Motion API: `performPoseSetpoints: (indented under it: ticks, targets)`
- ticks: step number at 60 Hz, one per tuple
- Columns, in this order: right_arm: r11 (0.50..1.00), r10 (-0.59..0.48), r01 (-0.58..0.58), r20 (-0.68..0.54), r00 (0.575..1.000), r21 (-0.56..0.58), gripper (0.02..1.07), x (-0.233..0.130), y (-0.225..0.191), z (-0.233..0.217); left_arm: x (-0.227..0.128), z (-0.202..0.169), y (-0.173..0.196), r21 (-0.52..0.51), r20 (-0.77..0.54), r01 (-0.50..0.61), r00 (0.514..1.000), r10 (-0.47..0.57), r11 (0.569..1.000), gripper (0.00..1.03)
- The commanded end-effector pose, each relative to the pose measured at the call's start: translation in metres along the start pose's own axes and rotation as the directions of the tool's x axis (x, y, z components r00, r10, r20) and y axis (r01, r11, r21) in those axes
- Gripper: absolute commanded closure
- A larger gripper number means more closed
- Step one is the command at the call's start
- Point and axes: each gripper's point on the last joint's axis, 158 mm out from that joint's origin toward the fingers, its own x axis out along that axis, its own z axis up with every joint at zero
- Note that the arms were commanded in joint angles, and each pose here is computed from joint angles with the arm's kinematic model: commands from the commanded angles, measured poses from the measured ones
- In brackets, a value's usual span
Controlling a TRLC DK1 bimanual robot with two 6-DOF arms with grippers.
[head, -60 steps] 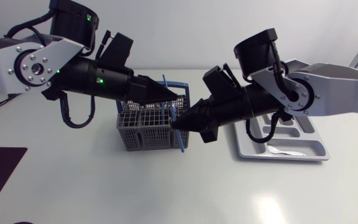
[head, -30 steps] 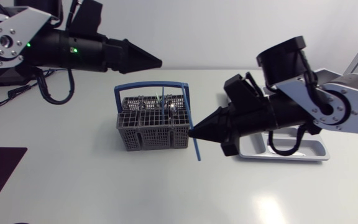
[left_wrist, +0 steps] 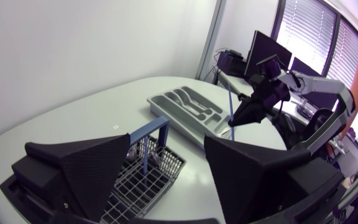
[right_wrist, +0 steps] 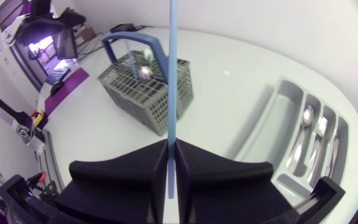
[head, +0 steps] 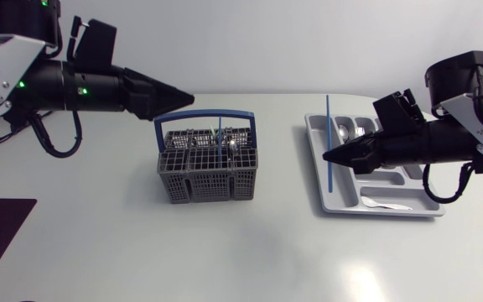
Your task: Unload the cutlery basket into the drawer organizer.
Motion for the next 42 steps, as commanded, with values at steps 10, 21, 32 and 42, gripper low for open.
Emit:
performPoseSetpoints:
  ticks: [10, 21, 32, 42]
  targets:
    - [0.952, -0.218, 0.24, -0.132, 0.967, 0.189, 1.01, 0.027, -0.078, -0.017, 0.022, -0.05, -0.004, 0.148, -0.118, -0.02, 0.992, 0.038, 0.989, 0.07]
    - [0.874, -0.37, 0.425, -0.244, 0.896, 0.234, 1.01, 0.049, -0.121, -0.028, 0.028, -0.066, -0.002, 0.202, -0.161, -0.044, 0.984, 0.077, 0.978, 0.07]
    - [0.818, -0.405, 0.512, -0.37, 0.836, 0.262, 1.01, 0.075, -0.143, -0.051, 0.032, -0.074, -0.003, 0.239, -0.182, -0.046, 0.979, 0.092, 0.97, 0.07]
    - [0.797, -0.41, 0.537, -0.407, 0.817, 0.276, 1.0, 0.091, -0.156, -0.059, 0.041, -0.084, -0.004, 0.282, -0.19, -0.048, 0.976, 0.104, 0.958, 0.07]
